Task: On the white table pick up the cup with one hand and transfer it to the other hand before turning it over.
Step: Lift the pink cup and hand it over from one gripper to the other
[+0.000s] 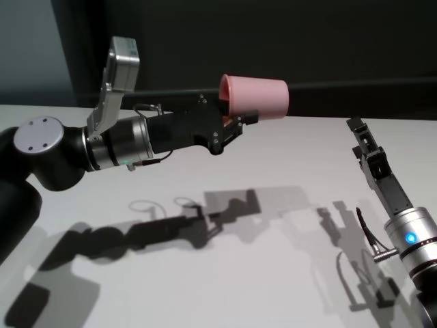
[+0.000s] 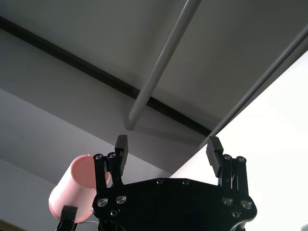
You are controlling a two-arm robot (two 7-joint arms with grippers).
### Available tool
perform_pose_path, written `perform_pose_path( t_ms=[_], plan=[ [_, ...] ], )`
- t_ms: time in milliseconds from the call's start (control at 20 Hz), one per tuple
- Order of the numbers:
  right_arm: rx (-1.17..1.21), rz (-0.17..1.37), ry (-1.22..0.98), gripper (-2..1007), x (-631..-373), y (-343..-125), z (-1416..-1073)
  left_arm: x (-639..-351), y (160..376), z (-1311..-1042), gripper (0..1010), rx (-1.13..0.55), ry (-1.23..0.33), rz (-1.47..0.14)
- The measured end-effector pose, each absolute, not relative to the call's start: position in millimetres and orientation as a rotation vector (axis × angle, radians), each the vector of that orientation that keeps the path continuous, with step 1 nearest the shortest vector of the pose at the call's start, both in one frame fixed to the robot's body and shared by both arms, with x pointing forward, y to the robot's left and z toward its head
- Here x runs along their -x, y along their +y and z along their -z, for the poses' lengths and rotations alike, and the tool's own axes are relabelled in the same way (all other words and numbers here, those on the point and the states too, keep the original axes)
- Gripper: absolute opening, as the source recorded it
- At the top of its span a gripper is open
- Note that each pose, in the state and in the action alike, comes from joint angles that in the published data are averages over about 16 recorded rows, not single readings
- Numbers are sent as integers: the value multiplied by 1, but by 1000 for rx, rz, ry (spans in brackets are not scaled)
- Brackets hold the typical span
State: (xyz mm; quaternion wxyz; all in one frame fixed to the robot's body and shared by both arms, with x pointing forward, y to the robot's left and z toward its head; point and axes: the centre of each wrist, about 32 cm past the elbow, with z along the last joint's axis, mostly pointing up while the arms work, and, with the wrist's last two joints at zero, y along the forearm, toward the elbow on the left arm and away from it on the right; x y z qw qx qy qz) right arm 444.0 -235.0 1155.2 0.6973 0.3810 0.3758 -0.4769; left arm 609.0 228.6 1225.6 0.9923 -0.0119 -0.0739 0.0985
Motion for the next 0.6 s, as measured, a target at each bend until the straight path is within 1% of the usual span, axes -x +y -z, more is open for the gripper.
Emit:
perform_pose_path(
  t_ms=[250, 600],
  plan=[
    [-926, 977, 936, 1000, -449, -234, -1152, -609, 229, -1226, 47, 24, -148, -197],
    [-990, 883, 1010, 1000, -456, -231, -1152, -609, 229, -1226, 47, 24, -148, -197]
  ],
)
